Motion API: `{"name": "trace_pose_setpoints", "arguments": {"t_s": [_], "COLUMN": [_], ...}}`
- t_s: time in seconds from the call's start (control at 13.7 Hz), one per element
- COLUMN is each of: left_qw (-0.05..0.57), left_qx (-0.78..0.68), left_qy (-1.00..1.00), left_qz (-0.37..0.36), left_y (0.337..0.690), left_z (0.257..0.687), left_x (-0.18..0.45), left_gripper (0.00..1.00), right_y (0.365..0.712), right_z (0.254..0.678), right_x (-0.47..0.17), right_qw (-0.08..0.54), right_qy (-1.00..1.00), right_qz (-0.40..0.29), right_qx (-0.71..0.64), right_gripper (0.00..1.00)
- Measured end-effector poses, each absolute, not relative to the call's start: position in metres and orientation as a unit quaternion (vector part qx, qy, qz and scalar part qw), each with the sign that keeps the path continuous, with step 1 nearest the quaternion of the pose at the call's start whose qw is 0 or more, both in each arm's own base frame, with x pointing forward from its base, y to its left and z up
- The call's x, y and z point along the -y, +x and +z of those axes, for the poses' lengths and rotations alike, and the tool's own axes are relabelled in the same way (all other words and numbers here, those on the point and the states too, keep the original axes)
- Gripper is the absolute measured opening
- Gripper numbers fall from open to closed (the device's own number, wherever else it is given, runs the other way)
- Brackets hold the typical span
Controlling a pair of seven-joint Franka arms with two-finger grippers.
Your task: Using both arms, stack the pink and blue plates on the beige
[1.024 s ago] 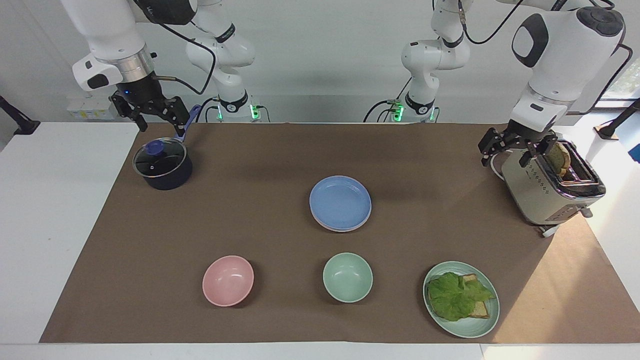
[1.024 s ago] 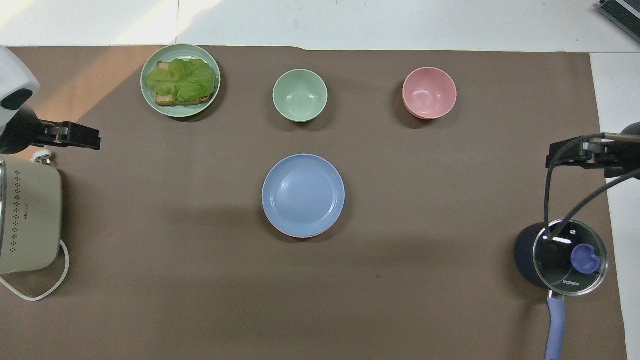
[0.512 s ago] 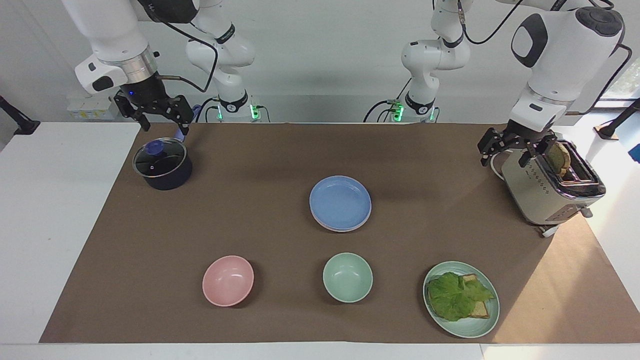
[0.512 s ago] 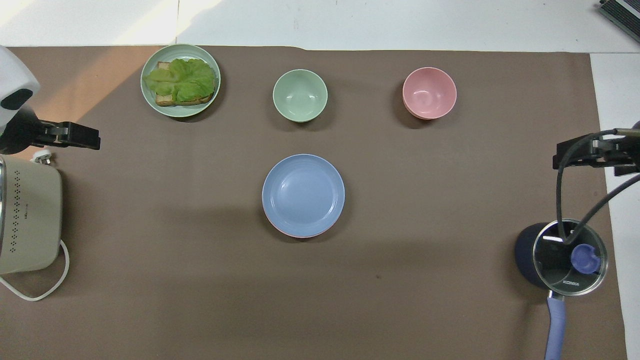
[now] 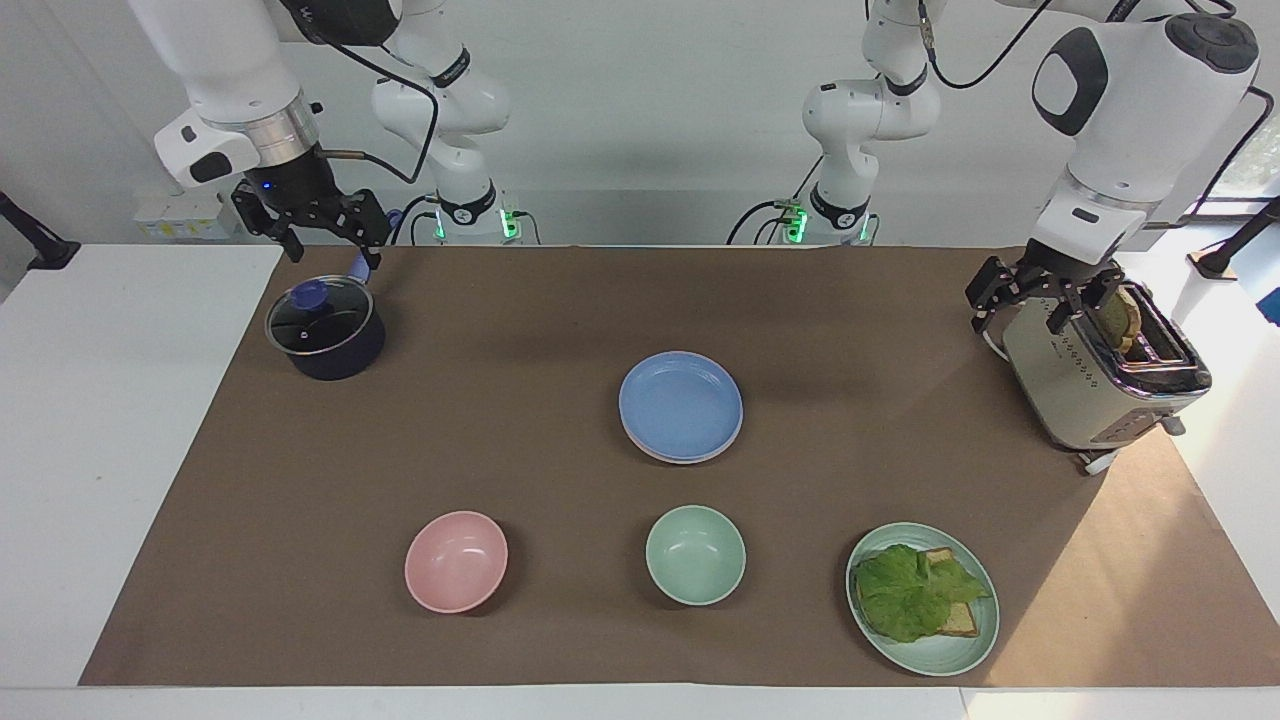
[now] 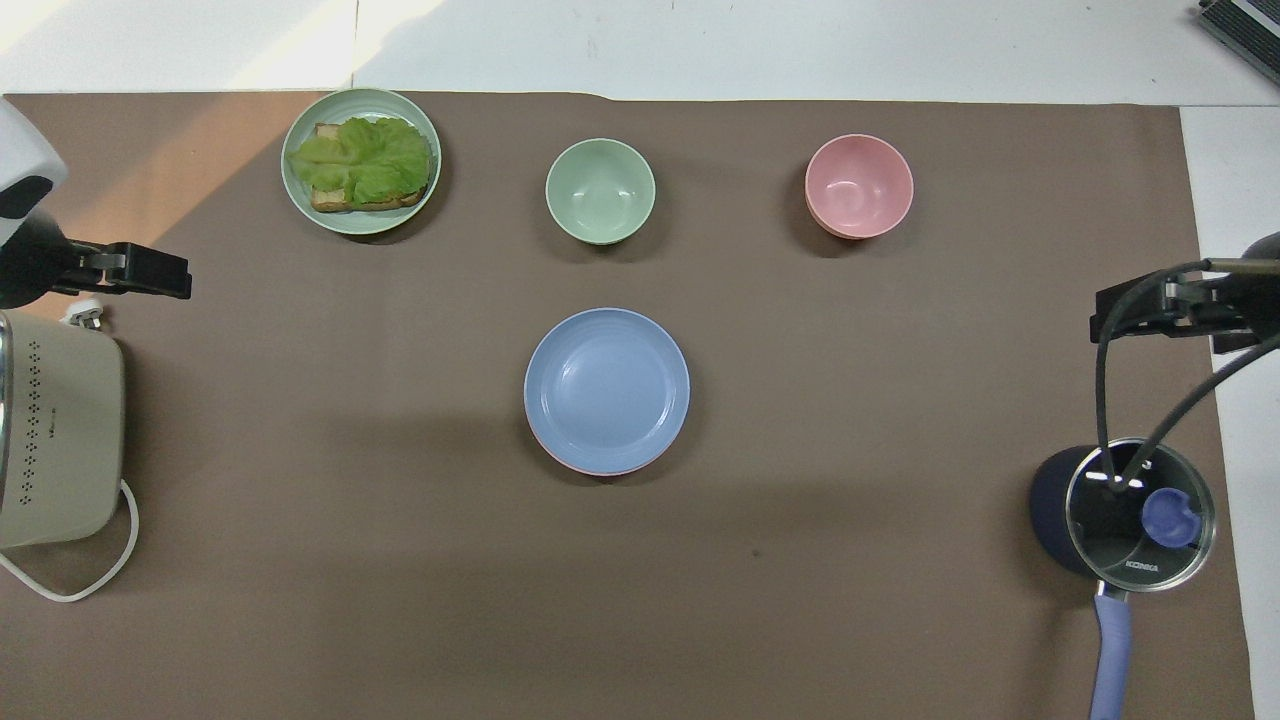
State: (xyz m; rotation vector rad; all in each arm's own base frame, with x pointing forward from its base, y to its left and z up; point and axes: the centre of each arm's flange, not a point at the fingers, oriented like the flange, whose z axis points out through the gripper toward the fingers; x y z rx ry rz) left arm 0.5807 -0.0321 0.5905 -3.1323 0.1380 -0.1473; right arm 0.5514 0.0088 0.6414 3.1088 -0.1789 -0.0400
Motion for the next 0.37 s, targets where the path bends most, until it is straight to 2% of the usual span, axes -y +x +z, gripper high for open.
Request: {"name": "trace_pose_setpoints", "arguments": {"t_s": [0.37], "left_qw": [0.001], "left_qx": [-0.044], "left_qy": [-0.998], "left_qz": [-0.047], "left_y": [0.5807], "left_z": [0.5905], "left_x": [0.0322], "left_gripper": [1.00], "right_y": [0.5514], "right_z": [0.6410], "right_x": [-0.0075], "right_qw": [0.014], "right_qy": [0.998], "right_qz": [-0.013], "right_qx": [0.054], "right_gripper": [1.00]}}
